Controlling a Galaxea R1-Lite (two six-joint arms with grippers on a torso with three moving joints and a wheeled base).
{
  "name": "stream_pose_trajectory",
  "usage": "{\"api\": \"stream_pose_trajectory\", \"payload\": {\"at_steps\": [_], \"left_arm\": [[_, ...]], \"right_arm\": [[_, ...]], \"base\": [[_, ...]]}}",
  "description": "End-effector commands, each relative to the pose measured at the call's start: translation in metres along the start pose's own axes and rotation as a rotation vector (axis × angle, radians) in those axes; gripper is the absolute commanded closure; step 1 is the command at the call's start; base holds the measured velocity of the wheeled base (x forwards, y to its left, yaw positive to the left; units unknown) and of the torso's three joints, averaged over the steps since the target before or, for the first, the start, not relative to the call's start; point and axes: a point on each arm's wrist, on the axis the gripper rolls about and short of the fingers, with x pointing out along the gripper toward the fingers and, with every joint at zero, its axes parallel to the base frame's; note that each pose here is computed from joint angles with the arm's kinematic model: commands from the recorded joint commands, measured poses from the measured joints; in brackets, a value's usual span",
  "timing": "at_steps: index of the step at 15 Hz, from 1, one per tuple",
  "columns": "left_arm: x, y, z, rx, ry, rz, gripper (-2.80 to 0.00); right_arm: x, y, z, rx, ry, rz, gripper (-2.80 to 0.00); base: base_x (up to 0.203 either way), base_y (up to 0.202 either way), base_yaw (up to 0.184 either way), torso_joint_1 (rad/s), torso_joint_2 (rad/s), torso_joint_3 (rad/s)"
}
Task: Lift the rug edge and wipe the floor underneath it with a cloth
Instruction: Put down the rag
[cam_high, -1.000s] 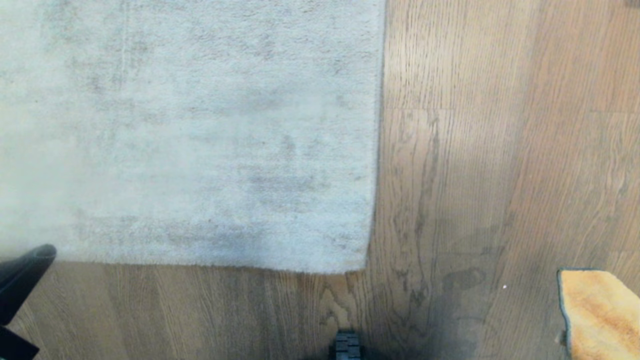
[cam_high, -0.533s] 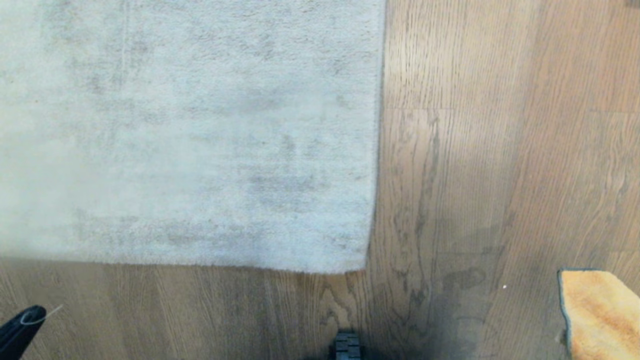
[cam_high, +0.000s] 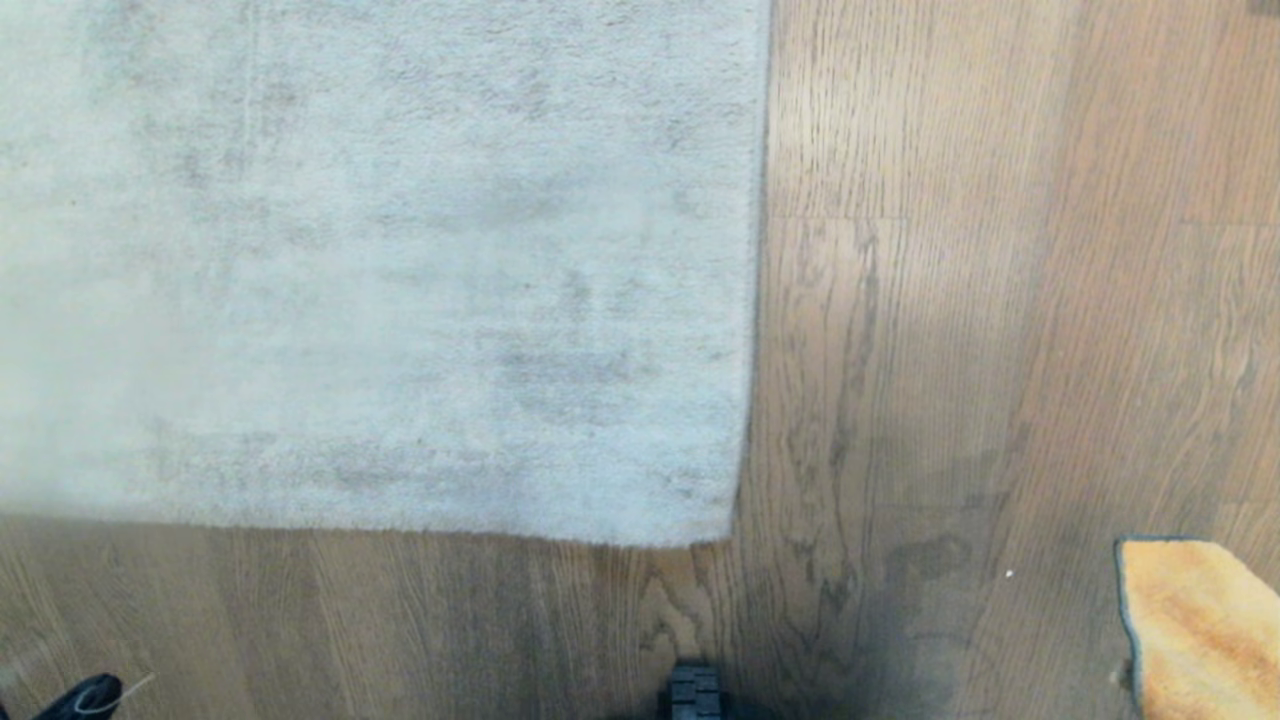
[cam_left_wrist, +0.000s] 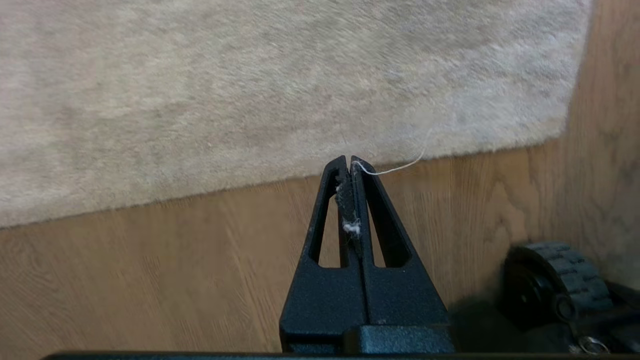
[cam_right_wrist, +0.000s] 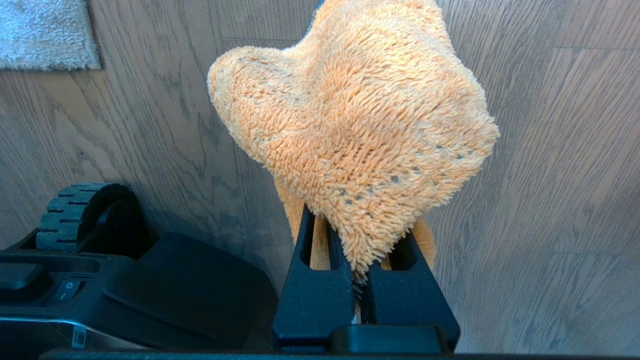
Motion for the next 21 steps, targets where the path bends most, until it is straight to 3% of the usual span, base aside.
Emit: {"api": "stream_pose_trajectory", "payload": {"at_steps": [1, 10, 21], "left_arm": [[0.001, -0.001, -0.006, -0.002, 0.067, -0.037, 0.00], [-0.001, -0.001, -0.020, -0.014, 0.198, 0.003, 0.00], [-0.004, -0.002, -0.026, -0.011, 0.248, 0.005, 0.00]], "right_arm": [[0.000, 0.000, 0.000, 0.000, 0.002, 0.001, 0.00], [0.000, 0.000, 0.000, 0.000, 0.002, -0.001, 0.00], [0.000, 0.000, 0.000, 0.000, 0.002, 0.000, 0.00]], "base": [[0.000, 0.000, 0.000, 0.000, 0.00, 0.000], [0.000, 0.000, 0.000, 0.000, 0.00, 0.000], [0.000, 0.000, 0.000, 0.000, 0.00, 0.000]]}}
